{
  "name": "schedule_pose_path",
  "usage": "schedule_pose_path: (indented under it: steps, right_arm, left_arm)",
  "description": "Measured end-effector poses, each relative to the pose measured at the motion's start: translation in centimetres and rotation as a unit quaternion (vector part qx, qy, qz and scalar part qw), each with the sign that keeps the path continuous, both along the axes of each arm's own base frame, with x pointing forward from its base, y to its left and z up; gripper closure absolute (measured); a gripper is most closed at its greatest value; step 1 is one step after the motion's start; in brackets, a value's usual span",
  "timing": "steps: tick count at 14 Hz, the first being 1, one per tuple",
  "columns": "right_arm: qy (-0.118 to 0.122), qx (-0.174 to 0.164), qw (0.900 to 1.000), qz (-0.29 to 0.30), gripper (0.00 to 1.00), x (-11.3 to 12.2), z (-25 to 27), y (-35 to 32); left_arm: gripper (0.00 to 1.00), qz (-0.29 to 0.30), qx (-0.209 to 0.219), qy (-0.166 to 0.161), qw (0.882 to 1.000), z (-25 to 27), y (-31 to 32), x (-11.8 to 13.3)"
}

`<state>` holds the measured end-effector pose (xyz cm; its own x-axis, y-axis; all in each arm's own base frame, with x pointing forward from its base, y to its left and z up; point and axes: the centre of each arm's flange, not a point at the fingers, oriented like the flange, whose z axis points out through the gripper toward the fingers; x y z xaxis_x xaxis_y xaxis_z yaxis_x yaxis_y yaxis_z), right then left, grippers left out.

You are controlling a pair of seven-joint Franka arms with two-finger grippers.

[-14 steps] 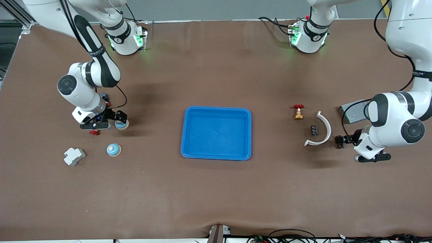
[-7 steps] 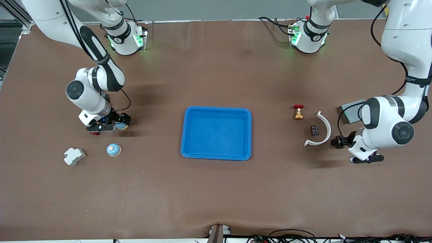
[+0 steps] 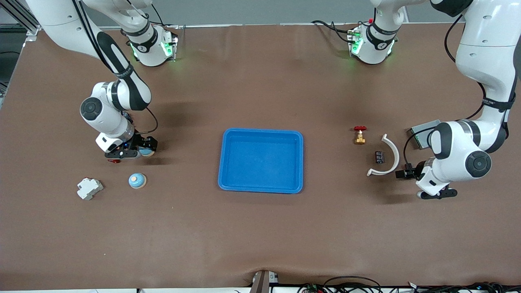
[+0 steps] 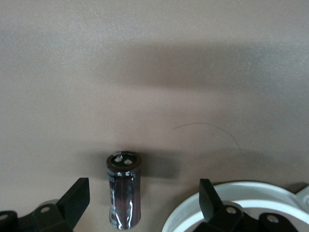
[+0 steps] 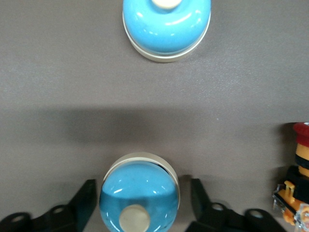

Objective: Place electrolytic capacitor and blue bell in tray
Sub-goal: 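Carry the bell over the tray while the left gripper grasps the capacitor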

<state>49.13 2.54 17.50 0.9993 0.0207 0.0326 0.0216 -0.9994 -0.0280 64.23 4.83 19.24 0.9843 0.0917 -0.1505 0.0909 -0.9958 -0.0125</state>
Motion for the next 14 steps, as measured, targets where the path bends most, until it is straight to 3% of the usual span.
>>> schedule_pose_path:
  steps: [1,6,11,14]
  right_arm:
    - [-0.001,0.0,1.0,-0.003,0.32,0.1,0.1,0.1]
    - [-0.005,0.006,0.999,-0.049,0.32,0.3,0.9,6.6]
    - [0.042,-0.001,0.994,-0.103,0.32,1.5,5.8,16.2]
    - [0.034,0.004,0.989,-0.147,0.32,1.4,8.9,22.4]
  left_arm:
    - [0.0,0.002,0.0,0.0,1.0,-0.1,0.3,0.1]
    - [0.0,0.009,-0.001,0.003,1.0,-0.6,1.2,0.0]
    - [0.0,0.009,-0.001,0.006,1.0,-1.0,1.1,-0.1]
    - [0.0,0.009,-0.002,0.008,1.0,-1.3,1.1,-0.2]
